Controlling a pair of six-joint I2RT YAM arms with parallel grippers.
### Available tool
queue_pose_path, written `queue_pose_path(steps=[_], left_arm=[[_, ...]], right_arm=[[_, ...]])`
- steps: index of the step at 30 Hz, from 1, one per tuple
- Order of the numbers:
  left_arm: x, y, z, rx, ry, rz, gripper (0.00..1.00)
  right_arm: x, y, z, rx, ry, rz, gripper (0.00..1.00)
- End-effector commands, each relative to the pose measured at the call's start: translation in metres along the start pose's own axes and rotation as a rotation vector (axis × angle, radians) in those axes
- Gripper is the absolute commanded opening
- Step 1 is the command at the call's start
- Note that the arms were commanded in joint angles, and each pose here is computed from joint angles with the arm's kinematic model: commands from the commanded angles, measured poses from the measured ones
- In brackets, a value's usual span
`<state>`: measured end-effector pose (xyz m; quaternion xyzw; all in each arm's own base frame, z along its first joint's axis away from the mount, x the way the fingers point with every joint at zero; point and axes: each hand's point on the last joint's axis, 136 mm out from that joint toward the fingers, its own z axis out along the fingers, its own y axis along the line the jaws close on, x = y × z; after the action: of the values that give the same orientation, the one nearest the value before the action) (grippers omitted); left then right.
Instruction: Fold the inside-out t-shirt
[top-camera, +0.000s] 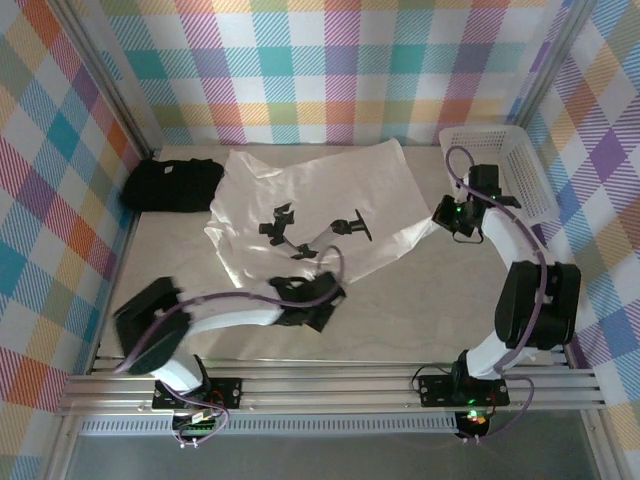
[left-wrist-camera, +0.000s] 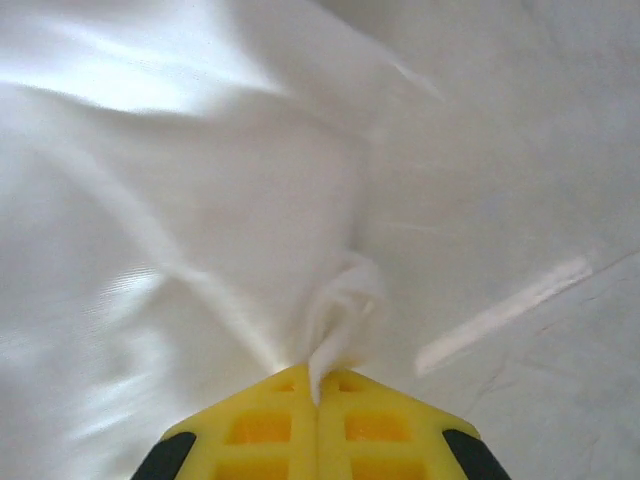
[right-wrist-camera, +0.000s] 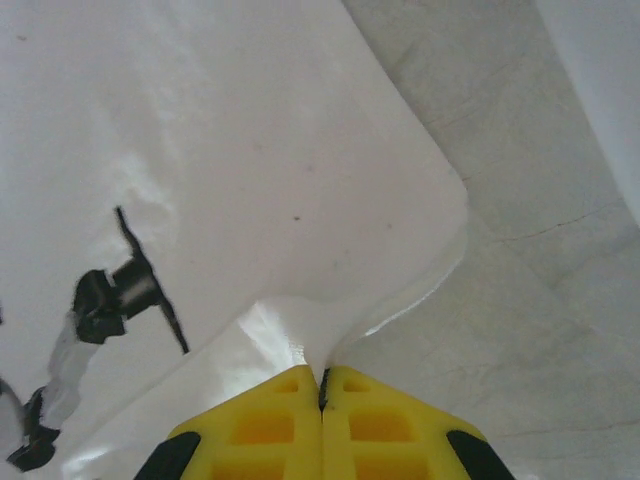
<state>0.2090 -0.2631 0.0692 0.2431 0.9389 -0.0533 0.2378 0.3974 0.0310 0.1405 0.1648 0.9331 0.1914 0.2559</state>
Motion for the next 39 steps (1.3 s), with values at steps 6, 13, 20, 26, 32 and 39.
queue_pose_path(steps=[6,13,20,26,32,39], left_arm=[[-0.105,0.173,-0.287,-0.324,-0.808,-0.353,0.00],[-0.111,0.231,-0.483,-0.558,-1.137,-0.433,0.00],[-0.134,0.241,-0.550,-0.647,-1.171,-0.430,0.00],[-0.207,0.247,-0.472,-0.601,-0.957,-0.394,0.00],[-0.251,0.310,-0.413,-0.568,-0.886,-0.496,0.00],[-0.272,0.324,-0.436,-0.552,-0.980,-0.493,0.00]], right_arm=[[-0.076,0.074,-0.173,-0.122,-0.494,-0.128,0.03],[-0.083,0.123,-0.317,-0.223,-0.779,-0.213,0.05],[-0.068,0.145,-0.388,-0.291,-0.911,-0.274,0.04],[-0.100,0.156,-0.339,-0.320,-0.795,-0.282,0.04],[-0.140,0.165,-0.287,-0.317,-0.718,-0.303,0.03],[-0.160,0.175,-0.290,-0.300,-0.738,-0.350,0.03]])
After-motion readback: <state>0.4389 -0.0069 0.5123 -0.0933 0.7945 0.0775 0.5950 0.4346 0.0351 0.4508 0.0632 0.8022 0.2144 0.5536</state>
